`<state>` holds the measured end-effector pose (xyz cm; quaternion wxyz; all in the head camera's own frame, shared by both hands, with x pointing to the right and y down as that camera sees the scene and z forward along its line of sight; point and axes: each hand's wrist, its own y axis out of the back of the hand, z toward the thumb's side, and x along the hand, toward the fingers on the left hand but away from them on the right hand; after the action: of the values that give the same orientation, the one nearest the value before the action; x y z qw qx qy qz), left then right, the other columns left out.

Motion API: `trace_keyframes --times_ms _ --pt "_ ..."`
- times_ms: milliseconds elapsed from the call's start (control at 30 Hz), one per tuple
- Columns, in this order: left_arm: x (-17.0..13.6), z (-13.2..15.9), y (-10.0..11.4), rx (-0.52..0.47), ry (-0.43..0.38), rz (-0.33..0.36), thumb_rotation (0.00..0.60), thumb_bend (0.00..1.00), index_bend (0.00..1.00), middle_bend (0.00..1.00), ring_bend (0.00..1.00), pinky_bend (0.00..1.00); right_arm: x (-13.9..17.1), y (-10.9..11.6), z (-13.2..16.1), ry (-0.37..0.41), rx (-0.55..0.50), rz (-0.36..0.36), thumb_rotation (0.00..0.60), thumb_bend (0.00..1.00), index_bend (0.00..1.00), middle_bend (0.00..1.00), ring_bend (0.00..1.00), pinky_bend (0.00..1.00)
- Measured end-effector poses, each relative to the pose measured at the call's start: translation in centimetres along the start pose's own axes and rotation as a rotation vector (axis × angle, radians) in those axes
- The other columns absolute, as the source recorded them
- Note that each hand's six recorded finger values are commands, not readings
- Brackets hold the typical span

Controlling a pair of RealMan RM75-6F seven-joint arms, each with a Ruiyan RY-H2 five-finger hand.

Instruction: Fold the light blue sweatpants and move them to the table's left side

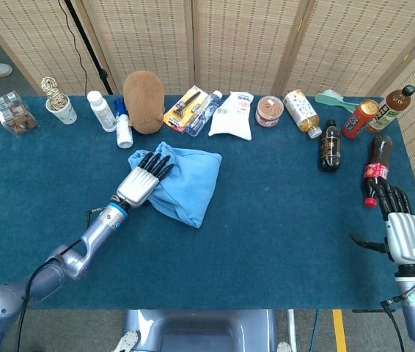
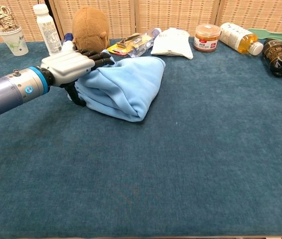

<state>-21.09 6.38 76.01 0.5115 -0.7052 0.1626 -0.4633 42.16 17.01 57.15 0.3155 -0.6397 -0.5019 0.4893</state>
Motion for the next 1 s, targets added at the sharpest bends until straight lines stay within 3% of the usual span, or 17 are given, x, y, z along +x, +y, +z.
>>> trace_keyframes --times_ms 100,267,367,467,767,1000 --pt "0.2 0.0 -0.1 0.006 0.002 0.003 0.600 0.41 0.17 0.13 0.20 0.35 0.0 0.2 0.1 0.005 -0.004 -0.007 0.600 0.00 0.00 0.00 0.00 0.00" --pt "0.4 0.3 -0.6 0.003 0.002 -0.008 0.600 0.70 0.43 0.39 0.39 0.54 0.1 0.5 0.3 0.011 -0.010 -0.012 0.600 0.00 0.00 0.00 0.00 0.00" --pt "0.5 0.4 -0.4 0.002 -0.001 0.004 0.600 0.87 0.56 0.49 0.47 0.61 0.2 0.5 0.3 0.011 -0.013 -0.012 0.600 0.00 0.00 0.00 0.00 0.00" --pt "0.5 0.4 -0.1 -0.001 -0.006 0.022 0.600 0.96 0.64 0.55 0.53 0.67 0.2 0.5 0.3 0.011 -0.014 -0.012 0.600 0.00 0.00 0.00 0.00 0.00" --pt "0.3 -0.2 1.4 -0.018 -0.016 0.100 0.600 1.00 0.73 0.63 0.58 0.71 0.2 0.5 0.3 0.012 -0.018 -0.004 0.600 0.00 0.00 0.00 0.00 0.00" --pt "0.0 -0.7 1.3 -0.011 -0.016 0.107 0.600 1.00 0.82 0.71 0.65 0.78 0.2 0.5 0.3 0.013 -0.021 -0.003 0.600 0.00 0.00 0.00 0.00 0.00"
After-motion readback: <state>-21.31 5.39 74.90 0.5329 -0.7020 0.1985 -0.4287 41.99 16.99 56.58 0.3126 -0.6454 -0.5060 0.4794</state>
